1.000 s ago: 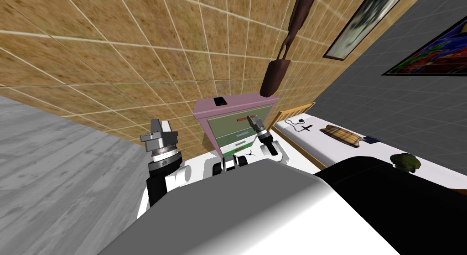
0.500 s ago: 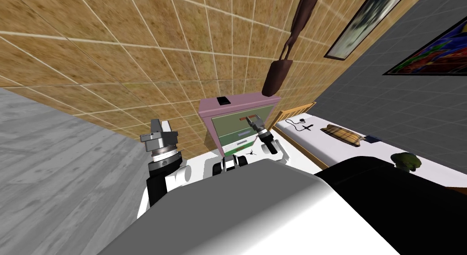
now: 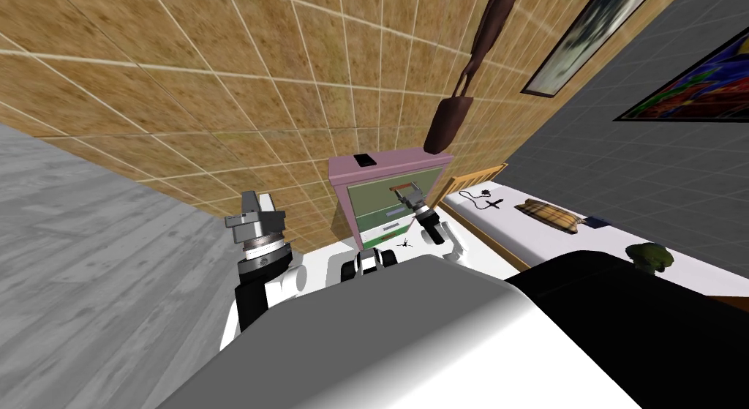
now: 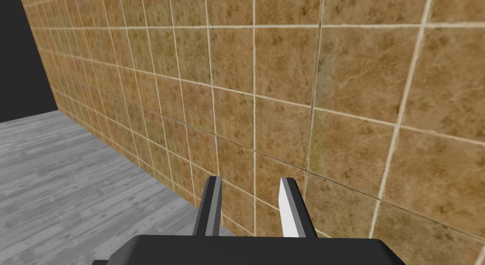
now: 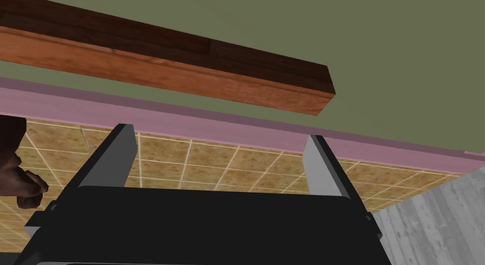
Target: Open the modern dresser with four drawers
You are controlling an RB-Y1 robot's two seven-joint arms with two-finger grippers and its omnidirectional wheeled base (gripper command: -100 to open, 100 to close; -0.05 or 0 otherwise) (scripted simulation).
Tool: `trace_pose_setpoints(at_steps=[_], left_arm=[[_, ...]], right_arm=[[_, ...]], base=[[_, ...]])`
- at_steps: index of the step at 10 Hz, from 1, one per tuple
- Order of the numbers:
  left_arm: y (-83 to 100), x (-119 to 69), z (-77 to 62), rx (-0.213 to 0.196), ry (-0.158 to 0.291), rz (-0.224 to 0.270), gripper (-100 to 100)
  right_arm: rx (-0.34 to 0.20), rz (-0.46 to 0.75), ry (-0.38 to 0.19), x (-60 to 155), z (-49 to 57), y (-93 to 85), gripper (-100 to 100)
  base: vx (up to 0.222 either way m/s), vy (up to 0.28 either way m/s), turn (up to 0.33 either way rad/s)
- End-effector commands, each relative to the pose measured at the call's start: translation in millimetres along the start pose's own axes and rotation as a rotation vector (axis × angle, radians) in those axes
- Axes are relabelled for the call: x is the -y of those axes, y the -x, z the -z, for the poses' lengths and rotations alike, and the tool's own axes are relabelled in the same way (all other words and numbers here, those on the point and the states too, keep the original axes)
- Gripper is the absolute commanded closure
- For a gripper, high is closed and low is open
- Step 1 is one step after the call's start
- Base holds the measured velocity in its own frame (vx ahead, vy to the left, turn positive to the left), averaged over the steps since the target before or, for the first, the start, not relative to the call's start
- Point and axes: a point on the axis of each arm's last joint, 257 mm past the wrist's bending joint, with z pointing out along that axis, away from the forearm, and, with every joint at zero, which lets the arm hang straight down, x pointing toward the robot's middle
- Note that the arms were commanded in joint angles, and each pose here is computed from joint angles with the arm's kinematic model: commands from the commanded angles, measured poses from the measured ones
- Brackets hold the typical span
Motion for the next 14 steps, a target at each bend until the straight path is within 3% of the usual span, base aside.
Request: trace_pose_setpoints(at_steps=[1,4,6,9,14], left_arm=[[0.0,0.0,0.0,0.000,0.000,0.000,0],[0.0,0.0,0.0,0.000,0.000,0.000,0],[0.0,0.0,0.0,0.000,0.000,0.000,0],[0.0,0.0,0.0,0.000,0.000,0.000,0],[0.0,0.0,0.0,0.000,0.000,0.000,0]], right_arm=[[-0.030,0.147,0.006,6,-1.2,-10.1,-100],[-0.049,0.249,0.012,12,-2.0,-16.5,-100],[-0.086,0.411,0.023,24,-3.3,-28.6,-100],[-0.107,0.531,0.034,30,-3.7,-35.1,-100],[-0.174,0.863,0.063,59,-5.2,-54.8,-100]], base=[[-0.019,0.061,0.005],[-0.014,0.060,0.002],[-0.028,0.083,0.007],[-0.021,0.060,0.002],[-0.021,0.067,0.005]])
